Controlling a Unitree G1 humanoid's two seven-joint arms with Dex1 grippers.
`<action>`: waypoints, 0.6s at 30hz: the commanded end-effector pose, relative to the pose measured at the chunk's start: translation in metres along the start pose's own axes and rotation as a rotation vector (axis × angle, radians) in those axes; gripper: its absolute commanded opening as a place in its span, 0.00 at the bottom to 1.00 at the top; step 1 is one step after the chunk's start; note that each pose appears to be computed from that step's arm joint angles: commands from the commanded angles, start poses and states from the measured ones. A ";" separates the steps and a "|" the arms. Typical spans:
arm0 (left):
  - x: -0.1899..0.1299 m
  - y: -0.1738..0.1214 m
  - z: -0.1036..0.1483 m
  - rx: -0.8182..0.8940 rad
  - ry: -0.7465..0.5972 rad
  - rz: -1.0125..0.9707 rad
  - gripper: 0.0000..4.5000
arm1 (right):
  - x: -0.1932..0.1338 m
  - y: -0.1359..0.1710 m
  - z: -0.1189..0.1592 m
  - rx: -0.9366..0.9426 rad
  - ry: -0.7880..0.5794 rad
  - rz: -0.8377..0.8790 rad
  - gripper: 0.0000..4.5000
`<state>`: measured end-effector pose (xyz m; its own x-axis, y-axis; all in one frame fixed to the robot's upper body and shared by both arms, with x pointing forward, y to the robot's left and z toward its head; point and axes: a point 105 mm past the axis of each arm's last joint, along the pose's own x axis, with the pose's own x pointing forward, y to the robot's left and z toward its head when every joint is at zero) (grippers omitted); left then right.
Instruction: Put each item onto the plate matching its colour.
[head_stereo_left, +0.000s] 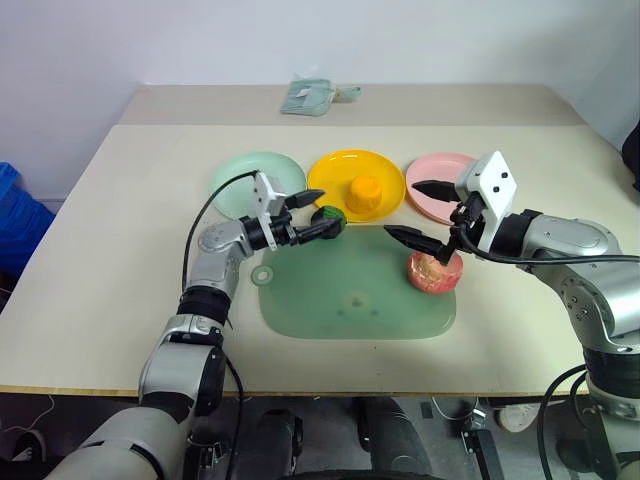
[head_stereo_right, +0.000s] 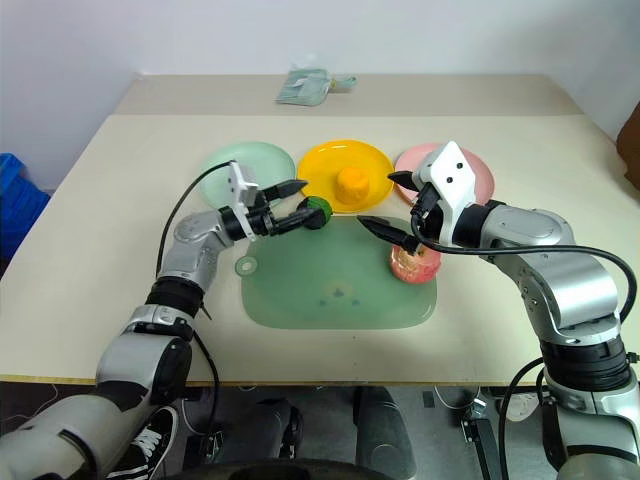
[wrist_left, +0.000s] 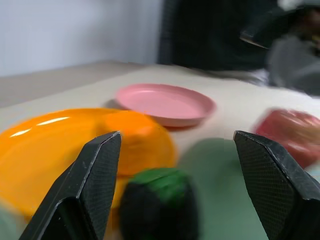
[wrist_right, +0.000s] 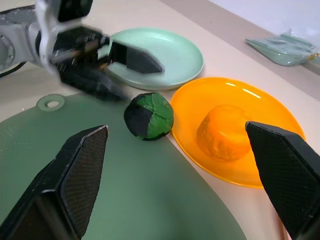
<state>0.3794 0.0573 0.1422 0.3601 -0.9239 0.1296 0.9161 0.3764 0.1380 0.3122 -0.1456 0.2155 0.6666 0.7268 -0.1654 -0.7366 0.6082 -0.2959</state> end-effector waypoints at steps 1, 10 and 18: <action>0.013 0.004 0.000 0.100 0.045 0.054 0.82 | -0.003 0.000 0.010 -0.037 -0.031 -0.012 1.00; 0.019 0.011 -0.006 0.138 0.063 0.168 0.82 | -0.005 0.000 0.009 -0.035 -0.027 -0.022 1.00; 0.018 0.008 -0.026 0.106 0.132 0.202 0.82 | -0.003 0.001 0.010 -0.037 -0.030 -0.013 1.00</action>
<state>0.3998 0.0445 0.1278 0.5613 -0.8247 0.0695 0.7966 0.5611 0.2250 0.3118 -0.1470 0.2125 0.6733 0.7197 -0.1697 -0.7320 0.6163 -0.2904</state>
